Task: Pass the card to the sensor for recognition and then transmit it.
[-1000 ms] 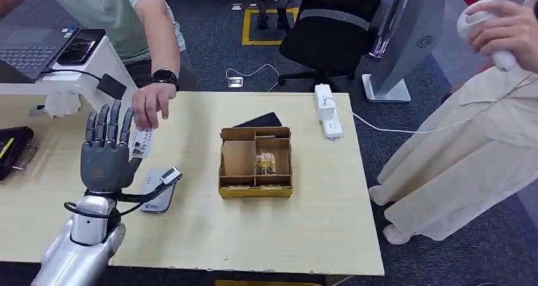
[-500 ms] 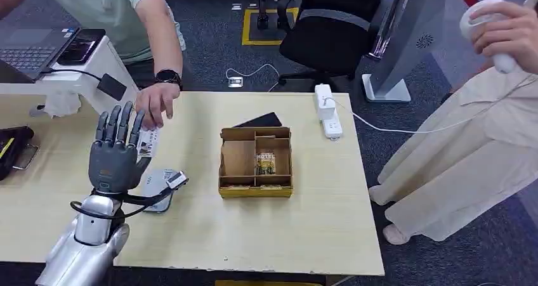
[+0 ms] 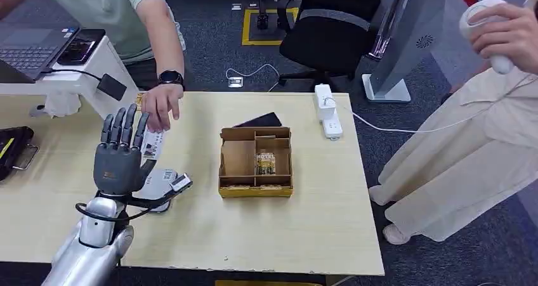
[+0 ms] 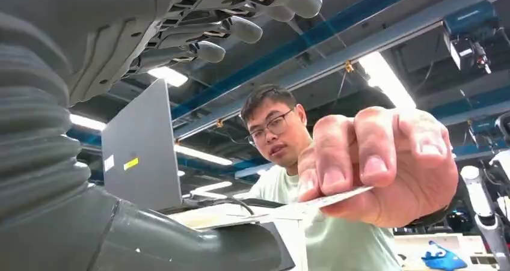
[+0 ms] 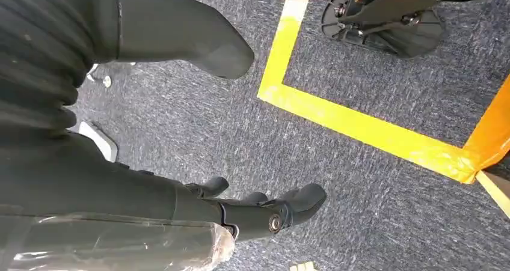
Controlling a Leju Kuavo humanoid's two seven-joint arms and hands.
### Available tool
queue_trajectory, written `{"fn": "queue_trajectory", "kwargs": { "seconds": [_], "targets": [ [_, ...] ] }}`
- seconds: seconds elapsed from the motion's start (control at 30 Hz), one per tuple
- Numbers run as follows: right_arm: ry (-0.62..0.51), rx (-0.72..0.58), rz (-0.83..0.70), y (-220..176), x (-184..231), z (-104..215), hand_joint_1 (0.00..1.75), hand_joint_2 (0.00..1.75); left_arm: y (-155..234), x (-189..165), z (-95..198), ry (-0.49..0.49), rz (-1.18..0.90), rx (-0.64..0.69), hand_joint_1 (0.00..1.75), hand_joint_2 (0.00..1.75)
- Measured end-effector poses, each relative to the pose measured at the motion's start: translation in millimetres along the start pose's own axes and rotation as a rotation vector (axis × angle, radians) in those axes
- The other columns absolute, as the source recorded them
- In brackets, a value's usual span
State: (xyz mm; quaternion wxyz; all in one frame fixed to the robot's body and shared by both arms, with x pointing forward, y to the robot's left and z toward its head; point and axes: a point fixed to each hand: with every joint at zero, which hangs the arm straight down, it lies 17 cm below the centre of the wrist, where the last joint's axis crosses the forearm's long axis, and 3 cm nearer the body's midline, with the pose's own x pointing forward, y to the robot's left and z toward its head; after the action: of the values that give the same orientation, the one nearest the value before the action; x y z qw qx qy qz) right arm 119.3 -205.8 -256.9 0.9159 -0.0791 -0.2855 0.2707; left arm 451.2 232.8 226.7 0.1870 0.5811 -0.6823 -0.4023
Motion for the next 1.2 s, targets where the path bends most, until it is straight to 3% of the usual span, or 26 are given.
{"fn": "queue_trajectory", "kwargs": {
  "seconds": [0.13,0.17,0.2,1.2],
  "targets": [
    [0.0,0.0,0.0,0,0,0,0.0,1.75,0,1,0,0.002,0.003,0.001,0.0,1.75],
    [0.0,0.0,0.0,0,0,0,0.0,1.75,0,1,0,0.002,0.003,0.001,1.52,1.75],
    [0.0,0.0,0.0,0,0,0,0.0,1.75,0,1,0,0.001,0.004,0.001,1.75,1.75],
    [0.0,-0.005,0.004,-1,0,0,0.0,1.75,1,8,8,0.092,0.174,-0.009,1.75,1.75]
  ]
}}
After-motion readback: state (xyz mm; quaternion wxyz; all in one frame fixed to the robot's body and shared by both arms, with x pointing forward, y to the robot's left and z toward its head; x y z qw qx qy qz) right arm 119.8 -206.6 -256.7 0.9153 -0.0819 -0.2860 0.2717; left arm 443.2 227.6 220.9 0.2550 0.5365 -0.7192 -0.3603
